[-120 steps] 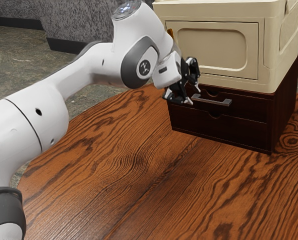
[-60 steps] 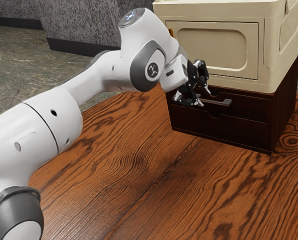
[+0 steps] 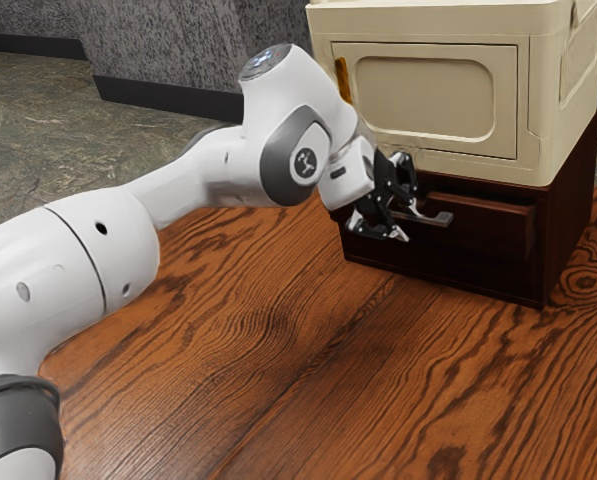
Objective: Pull the drawer handle with one arm to open the drawer
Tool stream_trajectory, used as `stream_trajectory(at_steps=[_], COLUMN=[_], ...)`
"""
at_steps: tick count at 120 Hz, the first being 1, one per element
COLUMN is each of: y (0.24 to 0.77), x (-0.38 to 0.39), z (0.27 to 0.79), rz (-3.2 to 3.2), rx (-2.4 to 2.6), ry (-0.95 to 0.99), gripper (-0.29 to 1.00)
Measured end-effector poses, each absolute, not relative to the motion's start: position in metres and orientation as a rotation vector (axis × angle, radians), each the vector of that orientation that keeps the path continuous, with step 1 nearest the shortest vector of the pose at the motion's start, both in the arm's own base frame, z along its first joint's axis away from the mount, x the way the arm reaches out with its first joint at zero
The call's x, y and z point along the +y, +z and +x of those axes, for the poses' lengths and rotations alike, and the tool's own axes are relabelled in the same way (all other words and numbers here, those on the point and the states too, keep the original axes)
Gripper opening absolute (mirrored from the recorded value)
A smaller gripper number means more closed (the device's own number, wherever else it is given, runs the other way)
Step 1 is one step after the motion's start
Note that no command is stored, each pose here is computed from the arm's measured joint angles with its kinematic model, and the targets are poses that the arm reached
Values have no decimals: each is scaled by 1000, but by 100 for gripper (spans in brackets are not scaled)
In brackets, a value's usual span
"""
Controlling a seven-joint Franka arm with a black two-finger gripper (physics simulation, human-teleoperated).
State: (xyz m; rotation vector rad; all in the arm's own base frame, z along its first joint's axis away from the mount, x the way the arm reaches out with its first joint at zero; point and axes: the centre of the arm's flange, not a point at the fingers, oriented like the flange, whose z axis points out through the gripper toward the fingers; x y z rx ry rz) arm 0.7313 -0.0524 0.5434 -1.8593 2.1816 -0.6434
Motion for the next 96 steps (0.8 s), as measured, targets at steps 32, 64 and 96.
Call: stream_trajectory(at_steps=[32,64,96], y=[549,550,543], x=[-46,-58,-69], z=[692,651,617], rz=[-1856,-1842,-1843], rx=[2156,2151,2169], ry=[-673,-717,-739], gripper=[11,11,11])
